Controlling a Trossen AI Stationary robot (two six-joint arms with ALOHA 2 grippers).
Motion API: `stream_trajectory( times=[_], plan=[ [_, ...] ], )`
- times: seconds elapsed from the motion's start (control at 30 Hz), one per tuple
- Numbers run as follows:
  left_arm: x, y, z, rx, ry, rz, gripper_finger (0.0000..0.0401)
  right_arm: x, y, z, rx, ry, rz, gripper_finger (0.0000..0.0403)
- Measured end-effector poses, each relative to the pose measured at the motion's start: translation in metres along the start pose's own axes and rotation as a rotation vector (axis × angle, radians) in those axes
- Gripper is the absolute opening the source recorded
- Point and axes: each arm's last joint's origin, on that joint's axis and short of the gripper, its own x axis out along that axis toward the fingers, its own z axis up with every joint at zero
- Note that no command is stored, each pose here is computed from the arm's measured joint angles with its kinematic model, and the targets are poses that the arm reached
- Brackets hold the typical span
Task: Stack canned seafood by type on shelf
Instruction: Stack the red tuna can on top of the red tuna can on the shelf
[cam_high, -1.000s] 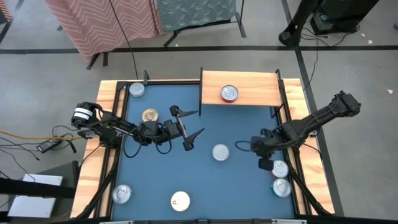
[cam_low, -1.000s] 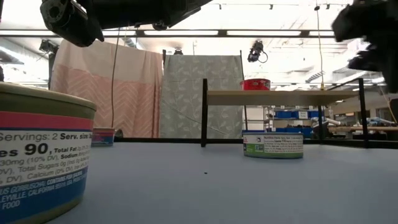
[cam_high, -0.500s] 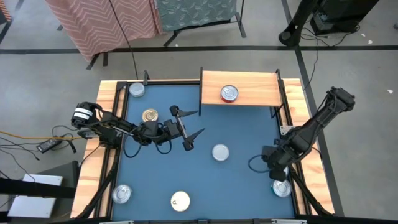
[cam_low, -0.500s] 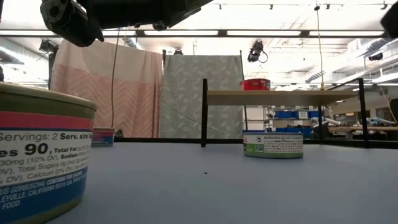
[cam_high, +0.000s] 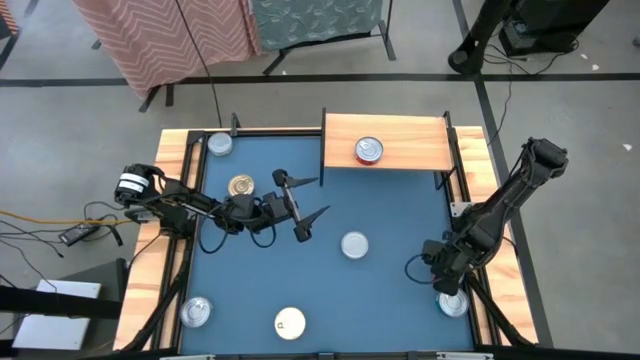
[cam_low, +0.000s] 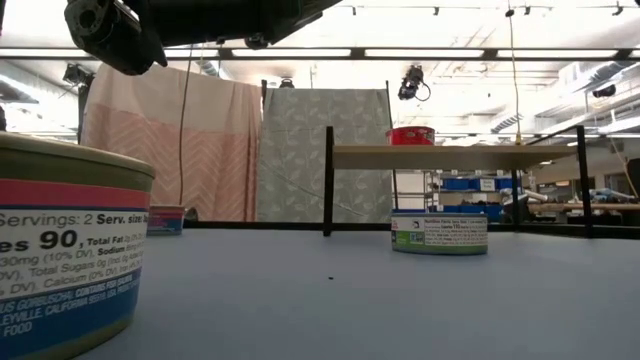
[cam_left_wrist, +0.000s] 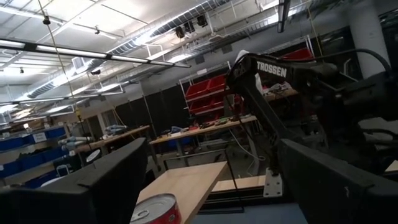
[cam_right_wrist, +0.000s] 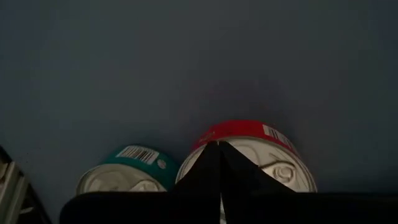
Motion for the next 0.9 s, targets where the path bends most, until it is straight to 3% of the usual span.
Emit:
stream_trajectory(
  times=[0.33,0.9],
  plan=[
    [0.0,0.0,0.0,0.0,0.003,0.008,0.0362,0.009,-0.003,0.0,0.009,-0.015,0.046,0.0003],
    [0.0,0.0,0.0,0.0,0.004,0.009,0.0362,0.004,-0.006,0.023,-0.047,-0.199,0.059,0.0003]
  ],
)
